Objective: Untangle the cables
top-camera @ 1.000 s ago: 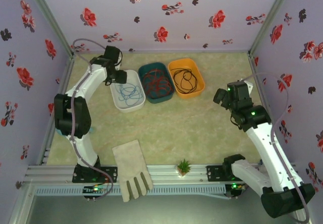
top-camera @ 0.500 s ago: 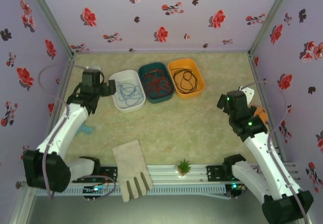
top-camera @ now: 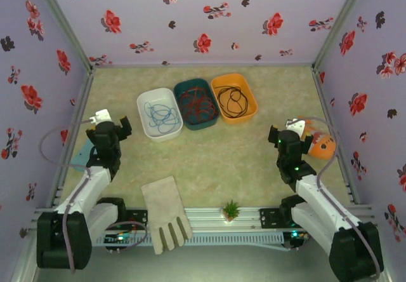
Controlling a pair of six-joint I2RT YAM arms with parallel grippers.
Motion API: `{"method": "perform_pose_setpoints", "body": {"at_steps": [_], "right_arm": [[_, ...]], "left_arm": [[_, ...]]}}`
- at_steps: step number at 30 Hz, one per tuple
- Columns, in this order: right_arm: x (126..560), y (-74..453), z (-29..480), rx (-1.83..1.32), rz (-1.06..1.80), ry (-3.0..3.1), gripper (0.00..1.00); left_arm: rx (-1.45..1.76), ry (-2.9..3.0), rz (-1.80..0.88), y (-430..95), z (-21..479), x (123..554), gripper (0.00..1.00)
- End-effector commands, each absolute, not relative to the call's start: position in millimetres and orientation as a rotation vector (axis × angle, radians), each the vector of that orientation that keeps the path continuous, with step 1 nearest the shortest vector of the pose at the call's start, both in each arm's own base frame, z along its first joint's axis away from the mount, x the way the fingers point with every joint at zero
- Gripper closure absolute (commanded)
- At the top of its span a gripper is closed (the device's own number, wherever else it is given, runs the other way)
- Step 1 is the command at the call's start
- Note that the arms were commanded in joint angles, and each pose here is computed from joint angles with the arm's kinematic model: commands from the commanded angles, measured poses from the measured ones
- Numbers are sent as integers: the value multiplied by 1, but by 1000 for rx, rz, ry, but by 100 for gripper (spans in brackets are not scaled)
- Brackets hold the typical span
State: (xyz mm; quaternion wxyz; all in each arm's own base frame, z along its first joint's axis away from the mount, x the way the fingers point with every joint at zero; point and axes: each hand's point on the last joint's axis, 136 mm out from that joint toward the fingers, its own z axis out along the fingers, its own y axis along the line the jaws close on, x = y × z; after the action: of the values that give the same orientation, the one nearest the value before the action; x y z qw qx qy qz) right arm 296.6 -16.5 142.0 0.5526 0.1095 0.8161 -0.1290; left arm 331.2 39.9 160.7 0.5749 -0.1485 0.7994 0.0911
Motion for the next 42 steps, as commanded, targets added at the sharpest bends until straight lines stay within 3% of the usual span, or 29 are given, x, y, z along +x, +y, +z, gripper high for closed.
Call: {"method": "perform_pose_setpoints", "body": {"at_steps": [1,19,31,42], "right_arm": [[310,-25,164,283,-329,1788,1],[346,-24,128,270,-228,1798,1],[338,-30,129,303,-231,1794,1],[332,-30,130,307,-220,1795,1]], "left_arm": [[-238,1731,218,35,178,344,0],[-38,1787,-29,14,101,373,0],[61,1875,-168,-1,98,391,0],[-32,1917,11,17,94,397,0]]}}
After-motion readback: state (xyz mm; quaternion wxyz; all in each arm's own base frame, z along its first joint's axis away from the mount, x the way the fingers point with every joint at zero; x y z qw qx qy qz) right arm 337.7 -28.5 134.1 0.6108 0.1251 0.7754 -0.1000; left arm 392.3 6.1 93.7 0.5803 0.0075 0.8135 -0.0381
